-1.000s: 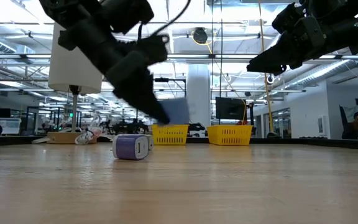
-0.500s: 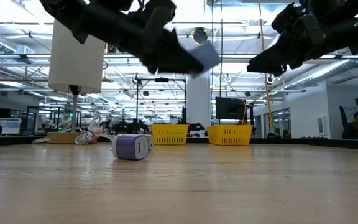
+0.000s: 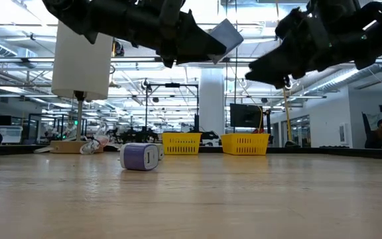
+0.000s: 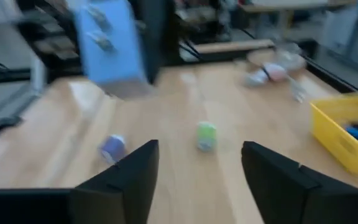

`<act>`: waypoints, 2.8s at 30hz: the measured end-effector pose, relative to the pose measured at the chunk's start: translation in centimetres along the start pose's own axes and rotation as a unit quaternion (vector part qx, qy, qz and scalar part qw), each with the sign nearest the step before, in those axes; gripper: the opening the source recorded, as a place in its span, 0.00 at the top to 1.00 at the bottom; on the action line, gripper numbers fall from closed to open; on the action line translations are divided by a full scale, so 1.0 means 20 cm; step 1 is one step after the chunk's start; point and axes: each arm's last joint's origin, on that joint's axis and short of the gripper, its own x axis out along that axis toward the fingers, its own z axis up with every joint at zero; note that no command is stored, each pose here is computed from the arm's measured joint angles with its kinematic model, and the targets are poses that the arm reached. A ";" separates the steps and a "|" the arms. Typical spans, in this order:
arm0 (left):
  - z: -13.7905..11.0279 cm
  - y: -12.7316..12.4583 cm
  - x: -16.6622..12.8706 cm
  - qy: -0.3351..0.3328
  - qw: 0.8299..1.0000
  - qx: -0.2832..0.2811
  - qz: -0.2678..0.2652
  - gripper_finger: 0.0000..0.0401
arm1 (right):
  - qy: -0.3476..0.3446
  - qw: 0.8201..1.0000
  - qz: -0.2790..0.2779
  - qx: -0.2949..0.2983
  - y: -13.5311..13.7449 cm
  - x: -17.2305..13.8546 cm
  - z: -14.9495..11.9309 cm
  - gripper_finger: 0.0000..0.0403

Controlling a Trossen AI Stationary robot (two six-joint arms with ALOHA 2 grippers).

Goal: Pick & Place Office items
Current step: Put the light blue charger adapter into the right yellow bin

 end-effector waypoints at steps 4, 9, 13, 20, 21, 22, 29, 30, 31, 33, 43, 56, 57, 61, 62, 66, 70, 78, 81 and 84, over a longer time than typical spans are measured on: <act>0.00 0.00 0.00 0.002 1.000 0.000 0.000 0.66 | -0.041 0.999 0.023 -0.005 0.04 0.03 0.01 0.33; 0.00 0.00 0.00 0.002 1.000 0.001 0.001 0.70 | -0.077 0.996 0.043 -0.008 0.08 0.07 0.01 0.25; 0.00 0.01 0.00 0.003 1.000 -0.004 0.004 0.70 | -0.099 0.994 0.053 -0.009 0.09 0.11 0.00 0.25; 0.00 0.01 0.00 0.004 1.000 -0.004 0.004 0.68 | -0.095 0.993 0.064 -0.015 0.13 0.19 0.00 0.28; 0.00 0.01 0.00 0.004 1.000 -0.004 0.003 0.69 | -0.094 0.993 0.064 -0.019 0.13 0.20 0.00 0.28; 0.00 0.01 0.00 0.004 1.000 -0.004 0.003 0.70 | -0.096 0.993 0.065 -0.023 0.14 0.21 0.01 0.28; -0.02 0.01 0.00 0.017 1.000 -0.002 0.003 0.67 | -0.097 0.992 0.065 -0.036 0.14 0.23 0.01 0.31; -0.02 0.01 0.00 0.019 1.000 -0.003 0.003 0.66 | -0.097 0.992 0.065 -0.037 0.14 0.23 0.01 0.32; -0.02 0.01 0.00 0.020 1.000 -0.002 0.003 0.65 | -0.097 0.992 0.065 -0.037 0.14 0.23 0.01 0.33; -0.02 0.01 0.00 0.020 1.000 -0.002 0.003 0.66 | -0.097 0.993 0.065 -0.037 0.14 0.23 0.01 0.35; -0.02 0.01 0.00 0.019 1.000 -0.011 0.003 0.68 | -0.092 0.993 0.064 -0.044 0.14 0.23 0.01 0.49; -0.02 0.01 0.00 0.018 1.000 -0.013 -0.001 0.70 | -0.091 0.993 0.061 -0.046 0.14 0.23 0.01 0.69; -0.02 0.01 0.00 0.019 1.000 -0.013 -0.001 0.70 | -0.091 0.993 0.061 -0.048 0.14 0.23 0.01 0.70; -0.02 0.01 0.00 0.018 1.000 -0.018 0.000 0.61 | -0.091 0.993 0.061 -0.049 0.14 0.23 0.01 0.71; -0.02 0.01 0.00 0.018 1.000 -0.018 0.001 0.59 | -0.091 0.993 0.062 -0.049 0.14 0.23 0.01 0.71; -0.02 0.01 0.00 0.019 1.000 -0.018 0.003 0.51 | -0.088 0.993 0.063 -0.049 0.14 0.23 0.00 0.69; -0.02 0.01 0.00 0.017 1.000 -0.019 0.004 0.46 | -0.083 0.993 0.063 -0.050 0.14 0.23 0.00 0.70; 0.01 0.02 -0.04 0.044 0.999 -0.007 0.002 0.41 | -0.078 0.994 0.062 -0.049 0.14 0.23 0.00 0.70; 0.05 0.04 -0.10 0.064 0.998 -0.003 0.001 0.41 | -0.079 0.994 0.060 -0.054 0.14 0.22 0.00 0.70; 0.11 0.06 -0.19 0.082 0.997 0.002 0.000 0.43 | -0.073 0.994 0.055 -0.057 0.13 0.20 0.02 0.71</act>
